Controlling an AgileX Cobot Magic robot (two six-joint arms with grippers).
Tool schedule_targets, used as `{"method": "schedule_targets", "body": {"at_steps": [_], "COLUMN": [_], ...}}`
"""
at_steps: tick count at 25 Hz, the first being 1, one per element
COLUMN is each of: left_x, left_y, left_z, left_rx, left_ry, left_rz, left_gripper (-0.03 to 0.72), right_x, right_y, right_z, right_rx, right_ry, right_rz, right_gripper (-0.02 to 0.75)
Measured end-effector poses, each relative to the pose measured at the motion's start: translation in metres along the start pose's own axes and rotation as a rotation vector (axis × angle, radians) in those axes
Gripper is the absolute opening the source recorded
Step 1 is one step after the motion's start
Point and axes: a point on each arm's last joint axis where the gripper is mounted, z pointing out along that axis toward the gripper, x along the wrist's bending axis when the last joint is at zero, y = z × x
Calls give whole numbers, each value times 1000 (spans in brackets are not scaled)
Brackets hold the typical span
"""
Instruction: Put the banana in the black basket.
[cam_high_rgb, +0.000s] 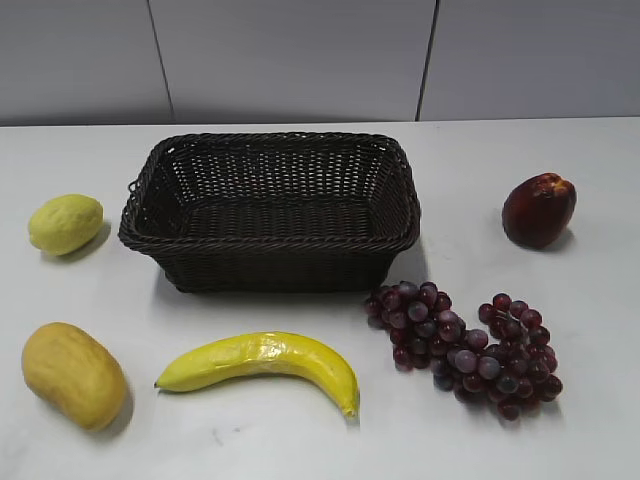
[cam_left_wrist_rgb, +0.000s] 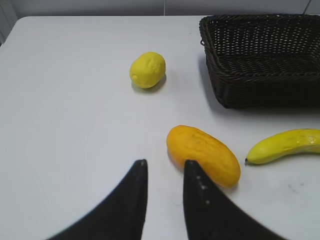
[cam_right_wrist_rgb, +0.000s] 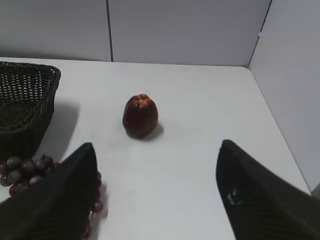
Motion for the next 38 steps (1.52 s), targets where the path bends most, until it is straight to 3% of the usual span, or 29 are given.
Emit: {"method": "schedule_targets", "body": {"at_steps": [3, 9, 20, 28, 38], "left_x": [0, 0, 0, 0, 0], "left_y": [0, 0, 0, 0, 0], "left_z": [0, 0, 0, 0, 0], "left_rx": [0, 0, 0, 0, 0], "left_ry": [0, 0, 0, 0, 0], "left_rz": [0, 0, 0, 0, 0], "left_gripper": [242, 242, 242, 242, 242], "right_x": [0, 4, 34, 111, 209], "right_y": [9, 12, 20, 15, -19], "right_z": [28, 96, 179, 199, 218], "right_rx": [39, 307, 627, 723, 893], "right_ry": [-1, 27, 300, 550, 734], "right_rz": [-4, 4, 1, -147, -342], "right_gripper": [591, 591, 591, 591, 591]}}
